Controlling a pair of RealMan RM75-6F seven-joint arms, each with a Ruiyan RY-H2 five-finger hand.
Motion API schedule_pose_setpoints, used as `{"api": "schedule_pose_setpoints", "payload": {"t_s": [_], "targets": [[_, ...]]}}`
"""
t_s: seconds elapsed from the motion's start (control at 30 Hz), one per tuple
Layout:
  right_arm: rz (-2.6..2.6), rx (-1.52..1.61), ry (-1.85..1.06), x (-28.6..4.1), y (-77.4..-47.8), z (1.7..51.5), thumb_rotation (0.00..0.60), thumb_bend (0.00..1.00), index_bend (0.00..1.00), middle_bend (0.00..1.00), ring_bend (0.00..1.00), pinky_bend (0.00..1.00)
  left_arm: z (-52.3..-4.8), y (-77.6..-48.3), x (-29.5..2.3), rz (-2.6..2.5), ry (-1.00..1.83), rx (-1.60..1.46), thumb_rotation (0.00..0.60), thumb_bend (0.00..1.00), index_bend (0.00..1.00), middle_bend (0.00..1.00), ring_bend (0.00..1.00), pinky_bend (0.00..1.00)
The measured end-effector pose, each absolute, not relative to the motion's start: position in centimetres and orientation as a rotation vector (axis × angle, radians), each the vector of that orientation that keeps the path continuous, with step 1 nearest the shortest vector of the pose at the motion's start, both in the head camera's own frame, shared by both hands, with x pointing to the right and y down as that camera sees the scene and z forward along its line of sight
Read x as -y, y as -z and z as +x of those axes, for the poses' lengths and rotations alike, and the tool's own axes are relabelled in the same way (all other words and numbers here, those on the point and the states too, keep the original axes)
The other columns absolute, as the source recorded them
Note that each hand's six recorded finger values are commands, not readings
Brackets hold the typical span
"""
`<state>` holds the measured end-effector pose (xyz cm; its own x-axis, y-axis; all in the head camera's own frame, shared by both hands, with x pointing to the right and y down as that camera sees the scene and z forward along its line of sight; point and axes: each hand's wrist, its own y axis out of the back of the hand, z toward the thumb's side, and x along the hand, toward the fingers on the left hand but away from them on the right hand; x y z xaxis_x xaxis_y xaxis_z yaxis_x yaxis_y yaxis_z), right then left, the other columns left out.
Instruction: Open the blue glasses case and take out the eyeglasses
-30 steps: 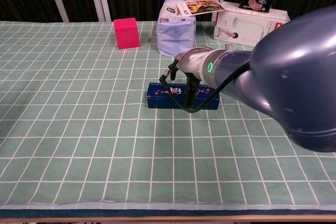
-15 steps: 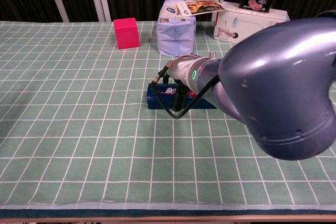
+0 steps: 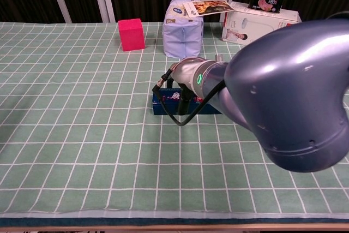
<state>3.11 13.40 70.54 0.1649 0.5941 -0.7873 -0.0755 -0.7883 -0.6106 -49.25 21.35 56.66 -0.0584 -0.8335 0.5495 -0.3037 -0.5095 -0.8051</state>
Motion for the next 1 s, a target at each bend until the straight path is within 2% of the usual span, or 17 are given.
{"api": "schedule_pose_setpoints", "payload": {"t_s": [0.47, 1.0], "targets": [[-1.921, 0.484, -1.688, -13.69, -70.85, 3.50, 0.600, 0.53, 0.22, 0.00, 0.00, 0.24, -49.31, -56.62, -21.34, -1.782, 1.594, -1.215, 0.600, 0.00, 0.00, 0.00, 0.00, 0.00], [-1.924, 0.479, -1.689, -13.94, -70.92, 3.49, 0.600, 0.63, 0.23, 0.00, 0.00, 0.24, -49.37, -56.58, -21.32, -1.785, 1.595, -1.224, 0.600, 0.00, 0.00, 0.00, 0.00, 0.00]]}}
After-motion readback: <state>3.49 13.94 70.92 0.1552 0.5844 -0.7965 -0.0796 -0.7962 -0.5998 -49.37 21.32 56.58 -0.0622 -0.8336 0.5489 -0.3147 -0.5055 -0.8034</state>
